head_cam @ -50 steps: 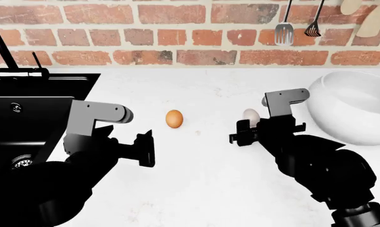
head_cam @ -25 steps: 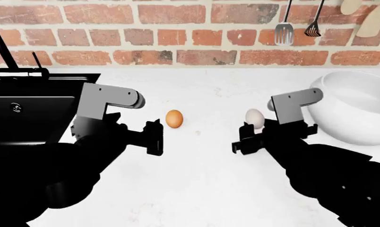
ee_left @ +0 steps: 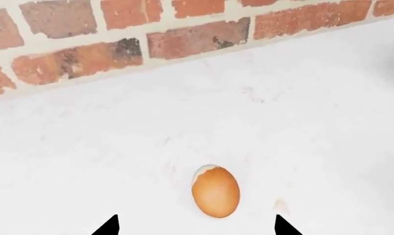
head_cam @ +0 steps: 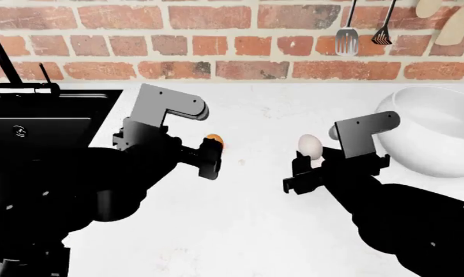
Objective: Place the eggs and milk next to the bowl.
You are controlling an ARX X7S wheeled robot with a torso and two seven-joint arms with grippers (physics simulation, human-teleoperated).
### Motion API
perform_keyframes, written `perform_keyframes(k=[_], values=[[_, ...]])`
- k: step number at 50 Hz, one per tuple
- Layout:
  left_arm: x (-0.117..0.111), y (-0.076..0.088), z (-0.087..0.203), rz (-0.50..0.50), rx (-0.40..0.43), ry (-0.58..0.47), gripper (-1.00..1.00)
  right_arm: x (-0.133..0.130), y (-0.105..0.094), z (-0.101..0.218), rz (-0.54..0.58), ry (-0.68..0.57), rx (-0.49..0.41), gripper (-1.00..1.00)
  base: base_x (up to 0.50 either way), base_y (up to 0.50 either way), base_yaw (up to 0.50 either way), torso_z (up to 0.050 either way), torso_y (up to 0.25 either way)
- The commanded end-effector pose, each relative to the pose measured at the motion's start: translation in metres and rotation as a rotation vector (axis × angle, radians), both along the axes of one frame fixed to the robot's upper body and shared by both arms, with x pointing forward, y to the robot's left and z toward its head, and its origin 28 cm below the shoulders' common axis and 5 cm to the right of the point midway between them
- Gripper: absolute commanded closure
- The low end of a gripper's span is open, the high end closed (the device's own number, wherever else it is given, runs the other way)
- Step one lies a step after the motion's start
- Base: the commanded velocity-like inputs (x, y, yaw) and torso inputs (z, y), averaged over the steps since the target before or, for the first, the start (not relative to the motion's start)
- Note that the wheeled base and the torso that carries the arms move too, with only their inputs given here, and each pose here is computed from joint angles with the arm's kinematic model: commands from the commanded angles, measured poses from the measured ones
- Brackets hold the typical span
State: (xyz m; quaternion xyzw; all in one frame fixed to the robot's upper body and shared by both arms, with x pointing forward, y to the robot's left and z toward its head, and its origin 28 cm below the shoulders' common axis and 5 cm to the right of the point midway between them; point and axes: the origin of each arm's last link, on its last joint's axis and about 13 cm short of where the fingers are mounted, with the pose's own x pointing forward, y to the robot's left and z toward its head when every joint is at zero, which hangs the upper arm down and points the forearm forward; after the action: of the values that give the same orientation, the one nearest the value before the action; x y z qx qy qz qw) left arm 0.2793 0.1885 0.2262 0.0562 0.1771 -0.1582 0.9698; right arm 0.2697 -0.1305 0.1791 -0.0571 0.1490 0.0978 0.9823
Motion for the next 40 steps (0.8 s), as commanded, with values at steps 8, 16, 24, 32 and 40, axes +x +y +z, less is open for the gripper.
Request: perform_keyframes(k=[8,16,24,32,40], values=[[0.016,-0.014,0.002,-0.056,0.026,0.02,-1.0,-0.007,-0.003,0.002,-0.01,-0.023,0.001,1.0,0.0,0.0,0.0,0.0,0.0],[0.023,-0.015,-0.003,-0.06,0.038,0.016,-1.0,-0.008,-0.003,0.002,-0.011,-0.036,0.011,1.0,0.0,0.0,0.0,0.0,0.0],[0.027,-0.021,-0.012,-0.059,0.08,-0.002,-1.0,-0.012,-0.004,0.003,-0.009,-0.048,0.018,1.0,0.0,0.0,0.0,0.0,0.0],[0.037,-0.026,-0.02,-0.052,0.106,-0.023,-1.0,-0.012,-0.005,0.002,-0.006,-0.053,0.027,1.0,0.0,0.0,0.0,0.0,0.0],[0.051,-0.028,-0.025,-0.061,0.082,0.022,-1.0,-0.014,-0.006,0.0,-0.013,-0.052,0.031,1.0,0.0,0.0,0.0,0.0,0.0]])
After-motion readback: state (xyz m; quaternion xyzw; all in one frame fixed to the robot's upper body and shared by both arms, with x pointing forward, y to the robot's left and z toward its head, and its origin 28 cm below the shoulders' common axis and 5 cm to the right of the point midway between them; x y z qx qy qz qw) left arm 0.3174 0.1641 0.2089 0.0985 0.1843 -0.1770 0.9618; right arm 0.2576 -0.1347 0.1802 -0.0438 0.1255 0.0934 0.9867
